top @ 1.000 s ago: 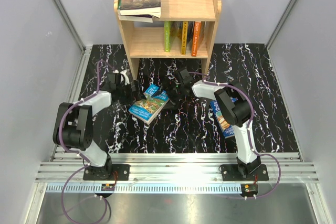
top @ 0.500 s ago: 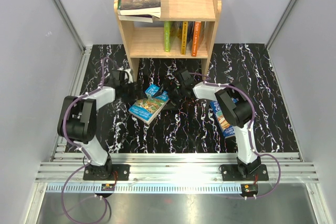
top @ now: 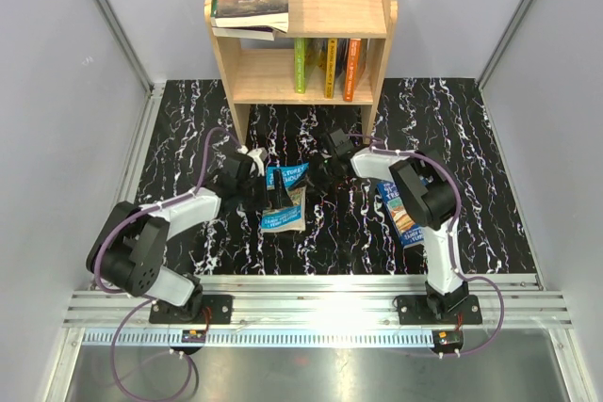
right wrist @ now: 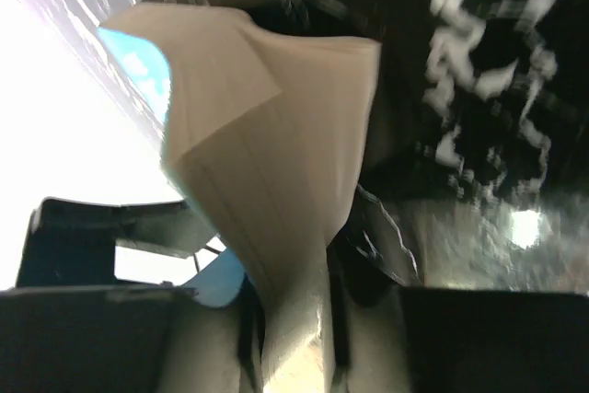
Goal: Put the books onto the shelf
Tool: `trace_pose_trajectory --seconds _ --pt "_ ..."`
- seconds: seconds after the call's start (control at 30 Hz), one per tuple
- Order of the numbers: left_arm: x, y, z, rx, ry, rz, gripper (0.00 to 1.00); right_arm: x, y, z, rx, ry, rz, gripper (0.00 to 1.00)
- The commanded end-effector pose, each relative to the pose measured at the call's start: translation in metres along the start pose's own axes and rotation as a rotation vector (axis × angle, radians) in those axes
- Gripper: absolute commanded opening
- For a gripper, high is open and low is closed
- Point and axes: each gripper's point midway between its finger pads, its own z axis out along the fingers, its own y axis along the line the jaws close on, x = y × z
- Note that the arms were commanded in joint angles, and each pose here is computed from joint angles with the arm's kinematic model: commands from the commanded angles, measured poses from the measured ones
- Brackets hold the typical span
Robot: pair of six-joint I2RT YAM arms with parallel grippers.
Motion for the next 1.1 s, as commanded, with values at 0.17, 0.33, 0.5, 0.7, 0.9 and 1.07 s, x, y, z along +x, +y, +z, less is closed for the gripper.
trace_pose_trajectory --seconds 0.17,0.33,0.5,0.7,0.9,1.07 --pt "0.012 -0.101 -0.042 0.384 0.124 -0.042 0.99 0.029 -0.012 0.001 0.043 -0.036 -0.090 0.00" --pt "-0.025 -0.090 -0.076 0.355 -0.016 -0.042 0.99 0.044 0.011 -0.040 0.002 -0.047 -0.191 0.00" --pt "-0.062 -0.068 -0.117 0.400 -0.181 -0.084 0.96 0.060 0.035 -0.085 -0.041 -0.069 -0.257 0.00" --pt "-0.062 -0.080 -0.132 0.462 -0.191 -0.008 0.90 0.083 0.086 -0.150 -0.213 -0.099 -0.286 0.00" --pt "-0.068 -0.114 -0.153 0.658 -0.186 0.036 0.89 0.103 0.128 -0.193 -0.395 -0.102 -0.334 0.00" --pt "-0.066 -0.135 -0.171 0.816 -0.177 0.052 0.72 0.104 0.142 -0.212 -0.486 -0.112 -0.334 0.00"
